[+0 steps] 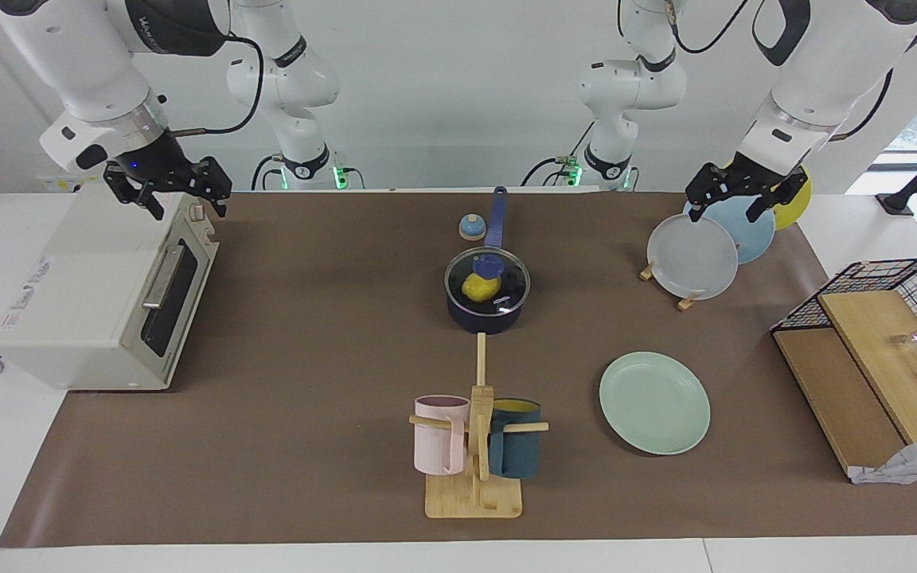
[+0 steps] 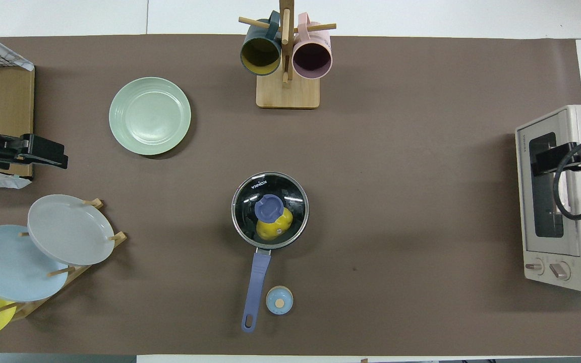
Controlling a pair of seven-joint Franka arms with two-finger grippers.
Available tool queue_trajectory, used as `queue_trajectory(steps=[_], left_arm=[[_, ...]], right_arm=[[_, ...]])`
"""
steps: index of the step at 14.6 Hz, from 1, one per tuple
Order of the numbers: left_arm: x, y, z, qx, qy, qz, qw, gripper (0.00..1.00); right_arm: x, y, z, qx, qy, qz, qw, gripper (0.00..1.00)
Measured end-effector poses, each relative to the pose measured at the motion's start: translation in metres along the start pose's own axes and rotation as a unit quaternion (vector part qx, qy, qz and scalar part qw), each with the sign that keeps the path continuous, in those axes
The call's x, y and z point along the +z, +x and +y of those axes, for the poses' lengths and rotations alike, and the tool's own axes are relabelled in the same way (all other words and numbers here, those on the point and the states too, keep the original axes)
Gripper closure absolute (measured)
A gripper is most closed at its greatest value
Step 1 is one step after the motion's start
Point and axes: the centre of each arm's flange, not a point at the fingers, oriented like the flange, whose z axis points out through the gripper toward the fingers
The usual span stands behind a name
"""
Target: Transfer potato from pot to plate
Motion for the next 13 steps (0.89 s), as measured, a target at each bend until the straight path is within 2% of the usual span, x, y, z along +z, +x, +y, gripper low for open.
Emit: queue_trajectory(steps=[8, 13], left_arm=[[0.0, 0.0, 0.0, 0.0, 0.0, 0.0, 1.0, 0.0], [0.0, 0.0, 0.0, 0.0, 0.0, 0.0, 1.0, 0.0]], right_arm=[[0.004, 0.0, -0.002, -0.002, 0.0, -0.003, 1.0, 0.0], [0.016, 0.008, -0.032, -0.03, -0.003, 0.019, 0.999, 0.0]])
